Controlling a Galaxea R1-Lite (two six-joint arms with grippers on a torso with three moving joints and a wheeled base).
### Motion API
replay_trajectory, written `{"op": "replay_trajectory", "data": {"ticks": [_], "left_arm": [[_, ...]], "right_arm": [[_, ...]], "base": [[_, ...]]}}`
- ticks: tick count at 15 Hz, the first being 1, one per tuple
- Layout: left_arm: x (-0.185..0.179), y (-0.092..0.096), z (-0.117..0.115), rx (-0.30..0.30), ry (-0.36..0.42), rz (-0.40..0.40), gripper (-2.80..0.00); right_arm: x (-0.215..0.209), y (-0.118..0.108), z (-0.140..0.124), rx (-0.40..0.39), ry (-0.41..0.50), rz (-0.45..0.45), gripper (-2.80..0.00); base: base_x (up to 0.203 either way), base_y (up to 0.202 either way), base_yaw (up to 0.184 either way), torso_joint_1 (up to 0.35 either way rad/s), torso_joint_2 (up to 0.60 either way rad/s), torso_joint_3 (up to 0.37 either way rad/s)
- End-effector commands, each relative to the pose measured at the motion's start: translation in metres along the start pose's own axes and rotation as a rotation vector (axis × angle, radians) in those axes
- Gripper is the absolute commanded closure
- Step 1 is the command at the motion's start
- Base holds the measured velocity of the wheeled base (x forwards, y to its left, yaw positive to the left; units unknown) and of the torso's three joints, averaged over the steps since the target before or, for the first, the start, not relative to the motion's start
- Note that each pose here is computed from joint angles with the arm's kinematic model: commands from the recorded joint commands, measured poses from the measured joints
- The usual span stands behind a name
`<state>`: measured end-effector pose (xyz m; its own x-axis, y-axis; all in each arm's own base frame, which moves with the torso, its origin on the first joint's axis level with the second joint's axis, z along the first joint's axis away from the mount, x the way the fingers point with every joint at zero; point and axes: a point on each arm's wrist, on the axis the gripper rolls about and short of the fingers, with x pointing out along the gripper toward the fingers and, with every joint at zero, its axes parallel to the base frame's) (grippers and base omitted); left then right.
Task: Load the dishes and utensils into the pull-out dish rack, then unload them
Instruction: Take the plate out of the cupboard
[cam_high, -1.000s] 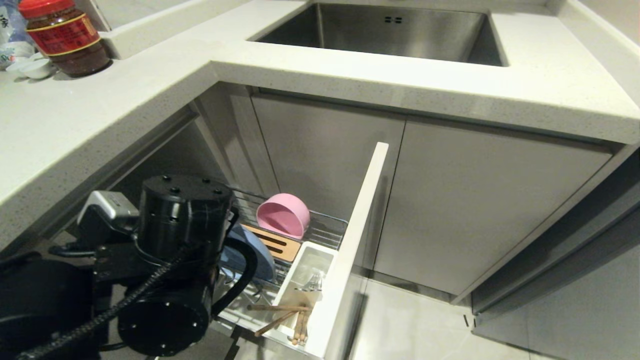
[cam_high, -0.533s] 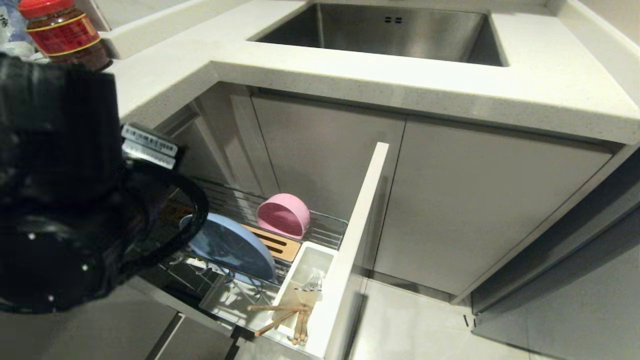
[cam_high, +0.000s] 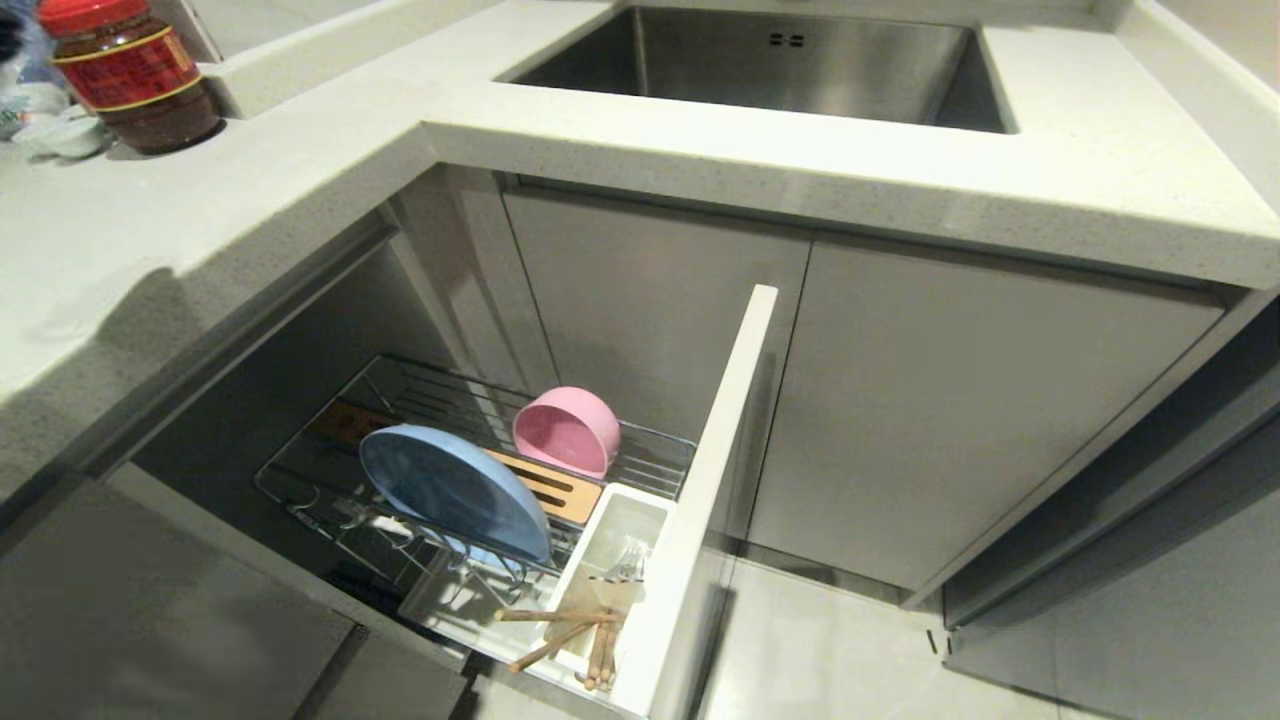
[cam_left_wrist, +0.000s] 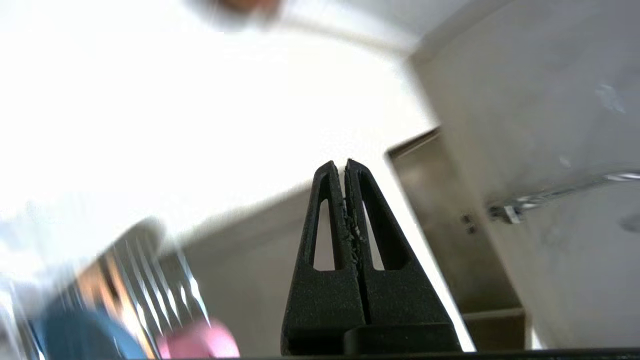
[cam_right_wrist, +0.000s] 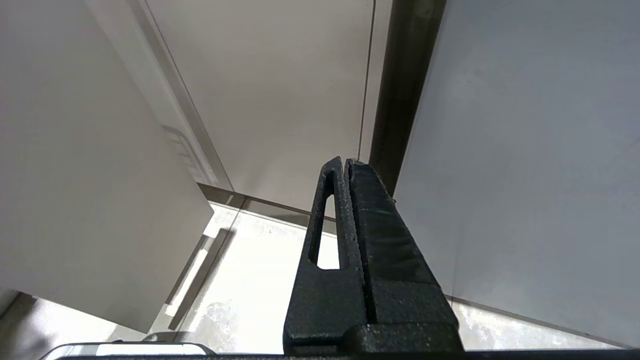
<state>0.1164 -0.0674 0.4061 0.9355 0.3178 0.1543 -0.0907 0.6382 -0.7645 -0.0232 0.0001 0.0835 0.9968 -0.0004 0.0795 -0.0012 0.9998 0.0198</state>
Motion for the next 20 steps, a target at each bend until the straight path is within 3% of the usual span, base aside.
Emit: {"op": "replay_trajectory", "data": {"ticks": [1,3,4,7,10,13,16,17,20], "left_arm": [[-0.020,0.018,0.055,0.083,-0.100,-0.075,0.00],[-0.043,0.039,0.078,0.250,-0.156,-0.069,0.00],[-0.063,0.051,0.087,0.309,-0.149,-0.106,0.00],[-0.128,0.089,0.093,0.454,-0.046,-0.234,0.00],[-0.176,0.135,0.069,0.614,0.060,-0.299,0.00],[-0.190,0.179,0.028,0.788,0.133,-0.264,0.00],[-0.201,0.215,-0.005,0.849,0.160,-0.243,0.00],[-0.207,0.226,-0.013,0.849,0.158,-0.264,0.00],[-0.198,0.256,-0.047,0.832,0.253,-0.285,0.00]], "right_arm": [[0.001,0.000,-0.007,0.000,0.026,0.000,0.00],[0.001,0.000,-0.007,0.000,0.025,0.000,0.00],[0.001,0.000,-0.007,0.000,0.024,0.000,0.00],[0.001,0.000,-0.007,0.000,0.024,0.000,0.00],[0.001,0.000,-0.007,0.000,0.026,0.000,0.00],[0.001,0.000,-0.007,0.000,0.025,0.000,0.00],[0.001,0.000,-0.007,0.000,0.024,0.000,0.00],[0.001,0.000,-0.007,0.000,0.024,0.000,0.00],[0.001,0.000,-0.007,0.000,0.025,0.000,0.00]], "base": [[0.000,0.000,0.000,0.000,0.00,0.000],[0.000,0.000,0.000,0.000,0.00,0.000],[0.000,0.000,0.000,0.000,0.00,0.000],[0.000,0.000,0.000,0.000,0.00,0.000],[0.000,0.000,0.000,0.000,0.00,0.000],[0.000,0.000,0.000,0.000,0.00,0.000],[0.000,0.000,0.000,0.000,0.00,0.000],[0.000,0.000,0.000,0.000,0.00,0.000],[0.000,0.000,0.000,0.000,0.00,0.000]]}}
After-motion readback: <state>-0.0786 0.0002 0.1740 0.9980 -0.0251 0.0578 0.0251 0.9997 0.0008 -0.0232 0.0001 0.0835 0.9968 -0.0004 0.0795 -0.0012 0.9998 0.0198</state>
